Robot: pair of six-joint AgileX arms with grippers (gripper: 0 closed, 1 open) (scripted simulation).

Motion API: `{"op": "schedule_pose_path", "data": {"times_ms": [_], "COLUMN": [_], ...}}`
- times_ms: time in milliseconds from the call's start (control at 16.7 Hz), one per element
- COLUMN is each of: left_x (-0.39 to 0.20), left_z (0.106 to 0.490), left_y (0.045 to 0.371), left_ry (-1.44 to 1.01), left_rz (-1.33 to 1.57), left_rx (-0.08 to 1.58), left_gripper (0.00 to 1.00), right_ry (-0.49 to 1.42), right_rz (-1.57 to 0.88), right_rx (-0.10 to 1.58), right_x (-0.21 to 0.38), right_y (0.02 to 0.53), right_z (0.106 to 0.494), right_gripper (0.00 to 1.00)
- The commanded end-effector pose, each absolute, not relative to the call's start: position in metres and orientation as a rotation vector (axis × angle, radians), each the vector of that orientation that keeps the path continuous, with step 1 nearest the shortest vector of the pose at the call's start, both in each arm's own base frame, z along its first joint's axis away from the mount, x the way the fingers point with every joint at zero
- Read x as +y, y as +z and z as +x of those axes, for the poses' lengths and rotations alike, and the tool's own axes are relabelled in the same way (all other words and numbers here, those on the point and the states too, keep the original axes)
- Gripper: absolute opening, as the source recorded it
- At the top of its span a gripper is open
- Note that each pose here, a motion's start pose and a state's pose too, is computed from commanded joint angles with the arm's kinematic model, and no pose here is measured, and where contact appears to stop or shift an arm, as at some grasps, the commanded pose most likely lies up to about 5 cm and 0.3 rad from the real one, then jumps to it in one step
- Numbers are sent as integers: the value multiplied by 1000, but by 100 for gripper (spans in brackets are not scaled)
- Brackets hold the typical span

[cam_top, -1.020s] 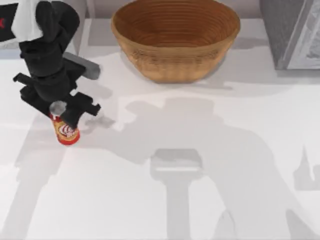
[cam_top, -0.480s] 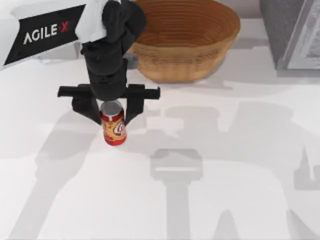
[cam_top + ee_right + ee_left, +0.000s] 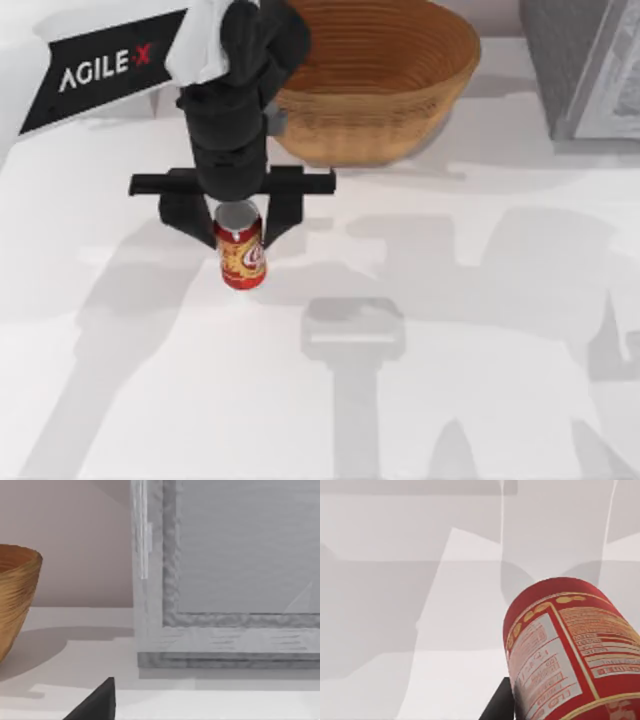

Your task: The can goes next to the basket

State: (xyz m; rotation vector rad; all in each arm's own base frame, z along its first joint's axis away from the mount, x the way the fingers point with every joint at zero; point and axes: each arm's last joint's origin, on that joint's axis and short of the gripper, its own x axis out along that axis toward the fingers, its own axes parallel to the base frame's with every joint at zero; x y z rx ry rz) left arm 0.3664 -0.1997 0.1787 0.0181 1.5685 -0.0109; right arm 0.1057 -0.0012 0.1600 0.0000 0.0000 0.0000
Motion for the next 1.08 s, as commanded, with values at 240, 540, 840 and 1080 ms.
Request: {"op": "schedule_pose_path", "data": {"times_ms": [240,540,840,1080], "left_x": [-201,-201,-201,-201], "left_z": [366,366,366,366], "left_y": [172,172,172,172], "left_ry": [-12,-12,-12,-12], "left_rz": [20,19,19,19], "left_rx": [1569,1567,1567,1567], "left_gripper": [0,8,45,75], "right_ry": [0,0,0,0], "right_rz": [0,0,0,0], "right_rx": [0,0,0,0], "right_x": [-1,-1,-1,-1], "right_y": [160,160,160,160], "right_z": [106,106,106,106], "right_gripper": [100,100,100,100]}}
